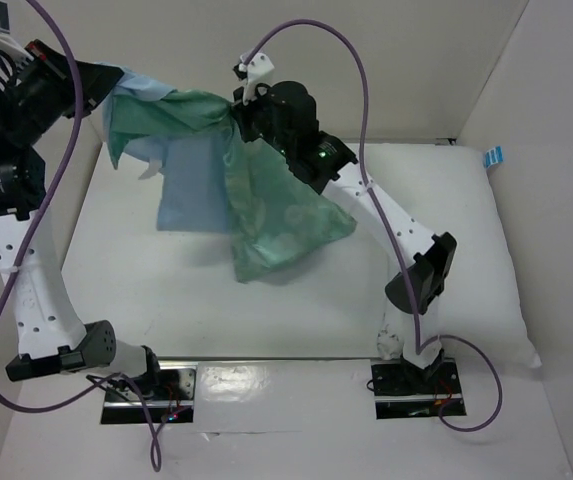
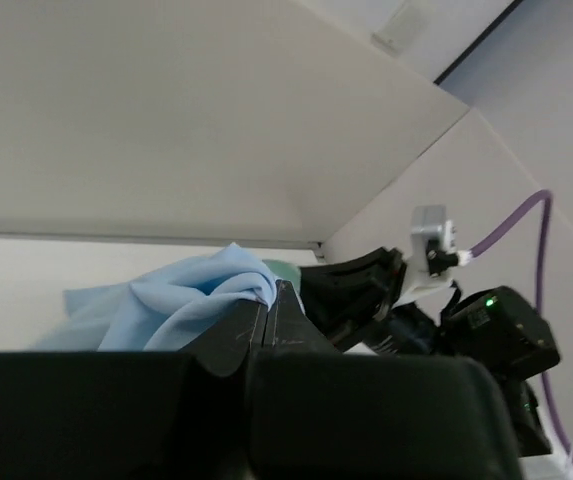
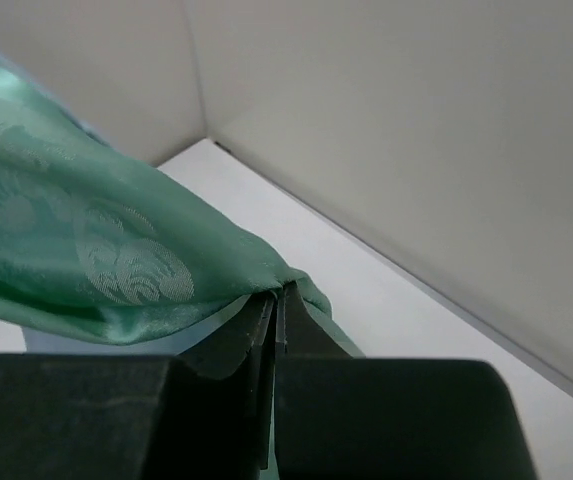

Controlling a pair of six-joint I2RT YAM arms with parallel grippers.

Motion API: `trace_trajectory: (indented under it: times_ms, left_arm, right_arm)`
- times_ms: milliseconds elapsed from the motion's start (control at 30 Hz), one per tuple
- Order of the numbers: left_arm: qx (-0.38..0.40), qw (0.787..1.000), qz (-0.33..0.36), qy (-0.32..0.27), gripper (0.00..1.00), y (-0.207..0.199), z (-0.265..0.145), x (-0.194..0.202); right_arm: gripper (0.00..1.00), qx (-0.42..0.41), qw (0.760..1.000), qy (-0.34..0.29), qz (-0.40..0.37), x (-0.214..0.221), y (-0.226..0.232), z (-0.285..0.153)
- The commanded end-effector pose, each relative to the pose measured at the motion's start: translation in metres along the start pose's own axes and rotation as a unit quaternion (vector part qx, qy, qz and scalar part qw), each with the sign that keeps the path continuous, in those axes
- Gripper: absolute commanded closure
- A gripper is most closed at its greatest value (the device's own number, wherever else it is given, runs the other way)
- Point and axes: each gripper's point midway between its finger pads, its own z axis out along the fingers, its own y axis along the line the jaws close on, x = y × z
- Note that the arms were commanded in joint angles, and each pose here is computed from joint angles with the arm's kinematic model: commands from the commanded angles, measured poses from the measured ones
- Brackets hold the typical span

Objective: Put the pillow into the pillowcase

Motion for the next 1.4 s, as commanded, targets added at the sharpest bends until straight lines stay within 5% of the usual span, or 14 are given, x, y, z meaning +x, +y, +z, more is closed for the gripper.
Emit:
trace_trajectory:
  times_ms: [0,200,467,533,567,600,667,833,933,967,1033,1100,1200,1367]
  left_arm:
    - [0.040,0.997,0.016,-0.066,1.00,-0.024,-0.007,-0.038]
    - [0.141,0.989,-0.002,-0.044,1.00,-0.035,0.023,-0.042]
    - [0.250,0.958,-0.037,0.137,1.00,-0.060,0.082,0.077]
    - [0.280,0.933,-0.055,0.220,0.73,-0.079,0.088,0.136]
    - [0.293,0.917,-0.056,0.265,0.35,-0.073,0.099,0.170]
    - [0.311,0.899,-0.059,0.302,0.20,-0.087,0.099,0.197]
    - [0.300,0.878,-0.063,0.367,0.00,-0.079,0.101,0.239]
    - [0.142,0.916,-0.054,0.371,0.04,-0.016,0.130,0.244]
    - [0.024,0.938,-0.059,0.342,0.36,0.058,0.123,0.236]
    - [-0.002,0.947,-0.050,0.317,0.60,0.066,0.108,0.220]
    - [-0.142,0.939,-0.059,0.308,0.70,0.146,0.085,0.232]
    - [-0.234,0.923,-0.073,0.296,0.52,0.188,0.057,0.240]
    - [-0.348,0.873,-0.120,0.320,0.24,0.256,0.006,0.289]
    - [-0.430,0.814,-0.185,0.344,0.03,0.304,-0.055,0.359]
  right_arm:
    - [1.00,-0.058,0.991,-0.109,0.052,-0.087,0.026,-0.025]
    - [1.00,0.007,0.976,-0.168,0.137,-0.069,0.002,-0.083]
    - [1.00,0.102,0.959,-0.007,0.264,0.124,0.024,-0.160]
    - [0.88,0.151,0.949,0.059,0.269,0.186,0.017,-0.187]
    - [0.82,0.177,0.936,0.072,0.295,0.202,0.014,-0.197]
    - [0.72,0.217,0.926,0.110,0.288,0.234,0.002,-0.221]
    - [0.33,0.258,0.912,0.114,0.296,0.245,-0.012,-0.241]
    - [0.26,0.265,0.922,0.109,0.261,0.220,-0.029,-0.258]
    - [0.48,0.266,0.931,0.117,0.219,0.201,-0.033,-0.254]
    - [0.54,0.264,0.934,0.117,0.210,0.196,-0.033,-0.251]
    - [0.65,0.248,0.943,0.141,0.171,0.190,-0.028,-0.239]
    - [0.63,0.219,0.948,0.170,0.153,0.190,-0.017,-0.225]
    - [0.17,0.186,0.949,0.232,0.104,0.201,0.003,-0.194]
    - [0.12,0.173,0.934,0.307,0.053,0.232,0.010,-0.122]
